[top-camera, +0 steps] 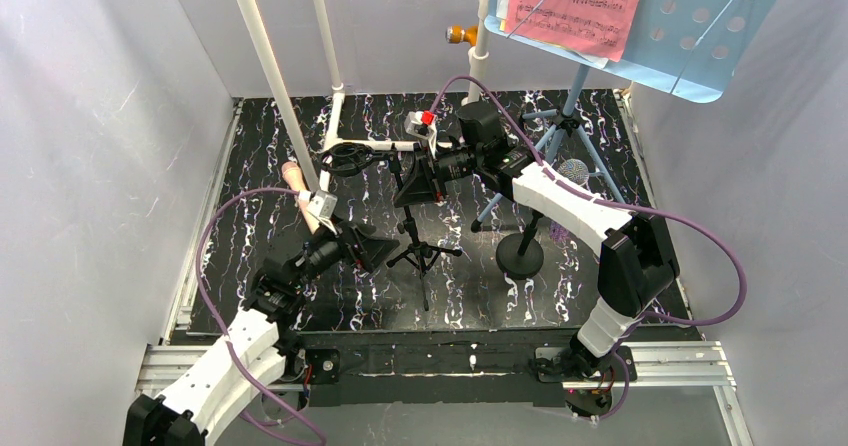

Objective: Pack up the instrument practice props
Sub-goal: Unscrew the knob on the microphone stand.

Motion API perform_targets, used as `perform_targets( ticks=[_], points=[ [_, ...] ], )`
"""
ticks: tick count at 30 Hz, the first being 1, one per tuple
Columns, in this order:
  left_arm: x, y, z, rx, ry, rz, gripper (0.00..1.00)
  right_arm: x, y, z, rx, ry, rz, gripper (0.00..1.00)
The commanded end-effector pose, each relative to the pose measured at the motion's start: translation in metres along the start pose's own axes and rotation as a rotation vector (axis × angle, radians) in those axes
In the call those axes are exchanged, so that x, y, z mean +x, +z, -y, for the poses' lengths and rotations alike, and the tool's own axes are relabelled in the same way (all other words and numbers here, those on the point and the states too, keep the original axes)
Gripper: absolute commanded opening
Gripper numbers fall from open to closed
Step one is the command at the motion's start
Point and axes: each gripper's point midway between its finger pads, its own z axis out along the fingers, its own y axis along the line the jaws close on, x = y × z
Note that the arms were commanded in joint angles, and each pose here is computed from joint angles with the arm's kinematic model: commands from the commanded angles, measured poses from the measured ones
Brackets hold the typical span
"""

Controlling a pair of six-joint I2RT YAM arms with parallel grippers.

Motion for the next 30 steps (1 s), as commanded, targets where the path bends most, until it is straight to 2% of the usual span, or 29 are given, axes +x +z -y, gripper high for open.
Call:
perform_targets(
  ticks=[1,11,15,23,26,30],
  points=[
    [-0.016,0.007,0.006,0.037,0.131,0.013,0.95,-0.029,-0.008,-0.02,-0.04,-0.1,0.056,0.01],
    [-0.021,0.023,0.021,0.15,0.107,0.005,0.81,-0.028,-0.008,-0.02,-0.042,-0.098,0.055,0.01],
    [-0.019,0.029,0.022,0.168,0.083,-0.023,0.7,-0.028,-0.008,-0.02,-0.041,-0.099,0.056,0.01],
    [-0.017,0.036,0.027,0.204,0.045,-0.064,0.25,-0.028,-0.008,-0.02,-0.042,-0.099,0.055,0.01],
    [-0.018,0.036,0.029,0.207,0.023,-0.063,0.0,-0.028,-0.008,-0.02,-0.041,-0.097,0.055,0.01],
    [-0.023,0.036,0.032,0.197,-0.054,-0.048,0.0,-0.027,-0.008,-0.019,-0.039,-0.098,0.054,0.01]
  ],
)
